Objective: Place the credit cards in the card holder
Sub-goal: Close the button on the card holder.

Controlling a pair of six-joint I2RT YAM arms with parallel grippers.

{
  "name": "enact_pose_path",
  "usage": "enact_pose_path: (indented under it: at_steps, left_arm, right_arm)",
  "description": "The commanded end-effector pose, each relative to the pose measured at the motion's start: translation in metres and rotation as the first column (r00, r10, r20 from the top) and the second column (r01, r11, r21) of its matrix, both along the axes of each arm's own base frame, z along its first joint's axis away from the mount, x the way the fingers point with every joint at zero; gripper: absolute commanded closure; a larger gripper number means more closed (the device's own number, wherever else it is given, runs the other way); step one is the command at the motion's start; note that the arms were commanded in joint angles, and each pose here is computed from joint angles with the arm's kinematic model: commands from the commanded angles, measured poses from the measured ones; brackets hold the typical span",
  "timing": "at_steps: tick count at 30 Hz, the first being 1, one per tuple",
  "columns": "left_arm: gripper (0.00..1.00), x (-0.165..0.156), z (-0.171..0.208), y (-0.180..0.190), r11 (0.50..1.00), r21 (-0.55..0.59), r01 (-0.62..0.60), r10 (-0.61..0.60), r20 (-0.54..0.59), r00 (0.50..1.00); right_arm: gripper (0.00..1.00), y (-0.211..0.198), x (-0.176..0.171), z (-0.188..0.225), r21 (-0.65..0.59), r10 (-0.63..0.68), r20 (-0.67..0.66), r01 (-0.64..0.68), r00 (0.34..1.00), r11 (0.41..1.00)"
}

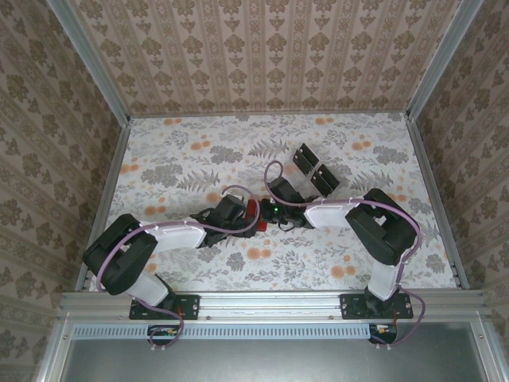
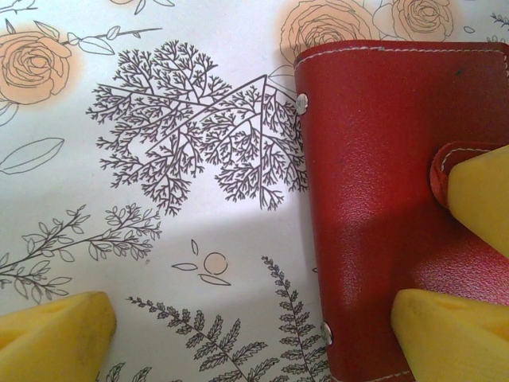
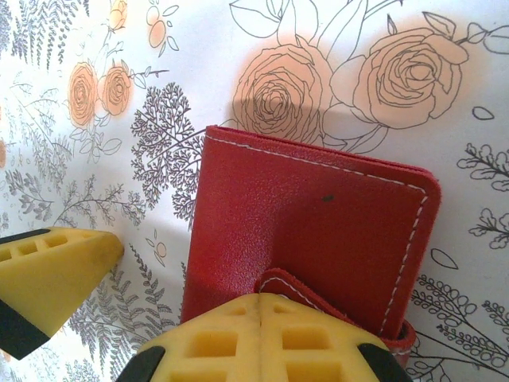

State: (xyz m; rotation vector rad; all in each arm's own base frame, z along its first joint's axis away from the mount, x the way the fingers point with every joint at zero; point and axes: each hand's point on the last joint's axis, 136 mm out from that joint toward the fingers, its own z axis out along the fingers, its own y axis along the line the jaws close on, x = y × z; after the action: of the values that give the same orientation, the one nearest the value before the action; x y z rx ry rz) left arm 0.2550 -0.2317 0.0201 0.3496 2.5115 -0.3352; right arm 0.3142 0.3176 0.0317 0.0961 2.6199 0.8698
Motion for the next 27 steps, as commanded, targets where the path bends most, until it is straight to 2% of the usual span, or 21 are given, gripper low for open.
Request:
enact_pose_path:
  at_steps: [1, 7, 10, 27]
  left_arm:
    - [0.0, -0.057, -0.051, 0.02, 0.997, 0.059, 0.042, -0.025, -0.259, 0.965]
    - [0.0, -0.057, -0.05, 0.021, 0.997, 0.058, 0.042, -0.026, -0.256, 0.966]
    - [0.0, -0.057, -0.05, 0.021, 0.998, 0.055, 0.04, -0.024, -0.257, 0.966]
    - [0.0, -0.058, -0.052, 0.021, 0.998, 0.058, 0.04, -0.024, -0.261, 0.965]
  right_arm:
    - [1.0, -0.011, -0.057, -0.036, -0.129, 0.095, -0.201, -0.122, 0.975, 0.984]
    - [1.0, 0.01, -0.028, 0.017, -0.046, 0.113, -0.09, -0.117, 0.99, 0.992]
    - [1.0, 0.012, -0.026, 0.028, -0.03, 0.115, -0.074, -0.118, 0.991, 0.993]
    - [1.0, 0.01, -0.038, 0.004, -0.011, 0.098, -0.13, -0.101, 0.987, 0.995]
